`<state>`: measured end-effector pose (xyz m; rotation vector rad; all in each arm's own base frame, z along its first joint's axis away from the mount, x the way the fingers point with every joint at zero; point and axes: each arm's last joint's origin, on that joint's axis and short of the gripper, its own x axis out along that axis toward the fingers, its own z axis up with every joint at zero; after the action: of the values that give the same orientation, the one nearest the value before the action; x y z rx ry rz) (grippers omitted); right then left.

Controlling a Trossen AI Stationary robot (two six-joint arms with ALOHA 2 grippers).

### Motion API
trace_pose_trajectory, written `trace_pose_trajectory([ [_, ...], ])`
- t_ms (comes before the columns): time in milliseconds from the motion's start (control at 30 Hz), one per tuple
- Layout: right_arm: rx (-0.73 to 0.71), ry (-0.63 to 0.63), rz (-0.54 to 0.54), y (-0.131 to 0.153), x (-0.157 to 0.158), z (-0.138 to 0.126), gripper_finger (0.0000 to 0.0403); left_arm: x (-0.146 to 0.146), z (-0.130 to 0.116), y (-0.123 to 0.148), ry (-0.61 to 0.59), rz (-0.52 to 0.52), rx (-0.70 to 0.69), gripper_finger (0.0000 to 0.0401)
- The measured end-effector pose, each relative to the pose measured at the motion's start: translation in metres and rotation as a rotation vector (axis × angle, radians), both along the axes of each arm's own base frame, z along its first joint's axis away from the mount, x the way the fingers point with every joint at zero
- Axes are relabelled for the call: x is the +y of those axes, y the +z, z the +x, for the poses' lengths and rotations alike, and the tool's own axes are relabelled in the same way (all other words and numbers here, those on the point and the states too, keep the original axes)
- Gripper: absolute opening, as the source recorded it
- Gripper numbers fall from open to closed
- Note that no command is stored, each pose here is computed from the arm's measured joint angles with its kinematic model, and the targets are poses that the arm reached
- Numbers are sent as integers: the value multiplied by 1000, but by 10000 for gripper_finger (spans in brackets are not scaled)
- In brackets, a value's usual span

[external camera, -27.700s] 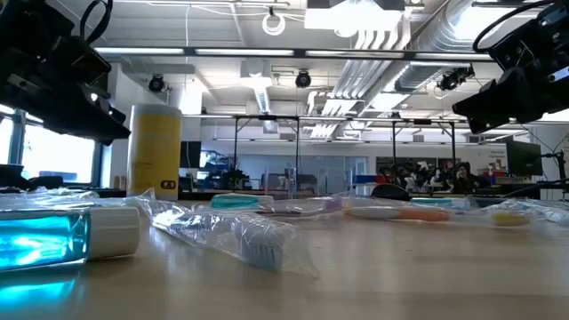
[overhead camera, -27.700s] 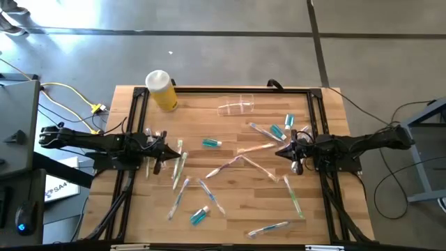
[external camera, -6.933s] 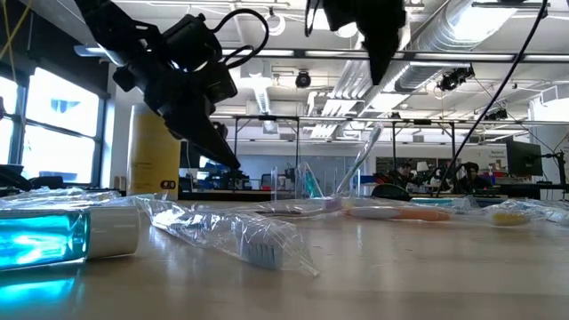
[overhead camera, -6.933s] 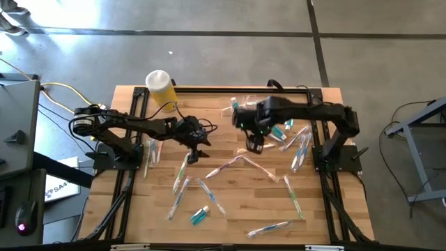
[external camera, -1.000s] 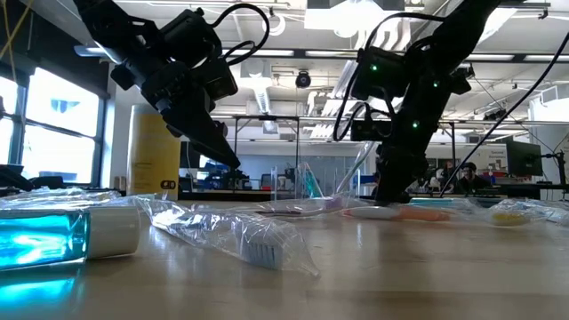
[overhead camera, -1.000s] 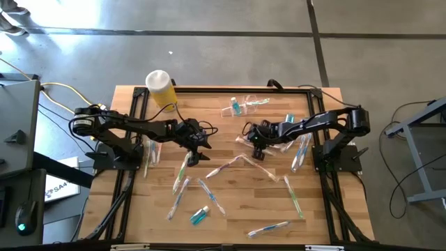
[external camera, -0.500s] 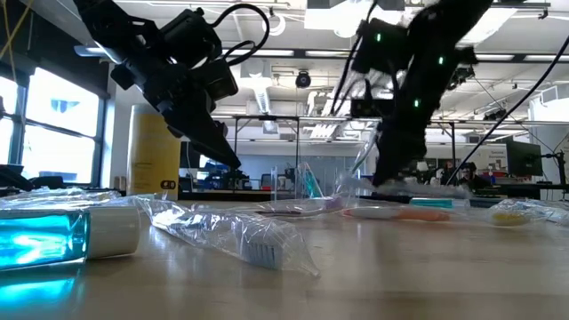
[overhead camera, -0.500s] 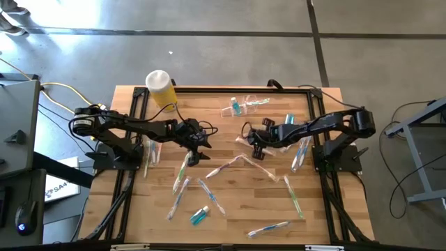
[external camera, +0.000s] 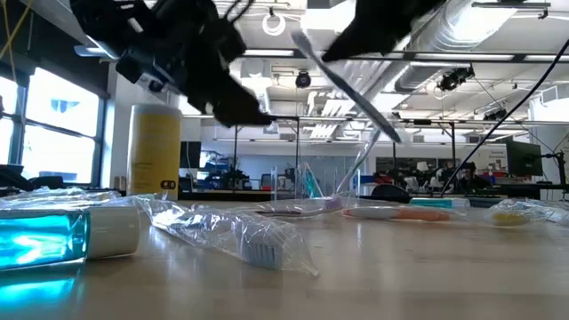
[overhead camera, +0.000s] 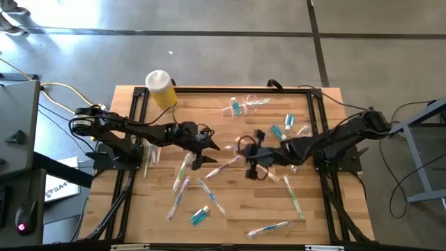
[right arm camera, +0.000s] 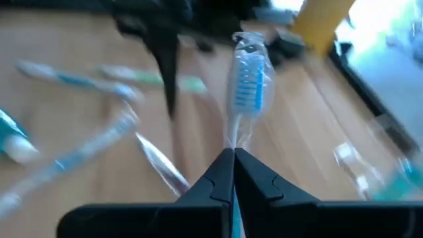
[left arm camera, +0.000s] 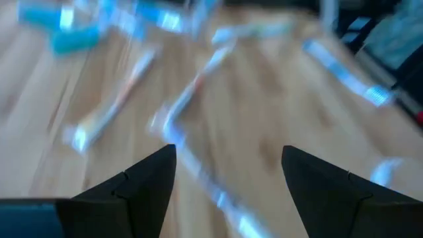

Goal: Pick & Place toothbrushing station
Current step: Put the blue toothbrush into the transparent organizer

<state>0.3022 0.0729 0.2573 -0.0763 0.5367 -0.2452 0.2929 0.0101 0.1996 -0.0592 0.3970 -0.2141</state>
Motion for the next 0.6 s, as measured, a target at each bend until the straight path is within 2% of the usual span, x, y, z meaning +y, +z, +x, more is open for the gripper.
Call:
trace_pose_trajectory([
  [167, -190, 115, -58, 19, 23, 4, 3, -19, 6, 19, -81, 68, -219, 269],
  [300, -312, 171, -114, 32, 32, 5, 3, -30, 7, 28, -103, 105, -331, 269],
  [433, -367, 189, -131, 38, 33, 6, 3, -34, 7, 36, -62, 127, -414, 269],
  [600, -396, 190, -150, 42, 32, 7, 3, -32, 8, 42, 4, 104, -467, 269],
])
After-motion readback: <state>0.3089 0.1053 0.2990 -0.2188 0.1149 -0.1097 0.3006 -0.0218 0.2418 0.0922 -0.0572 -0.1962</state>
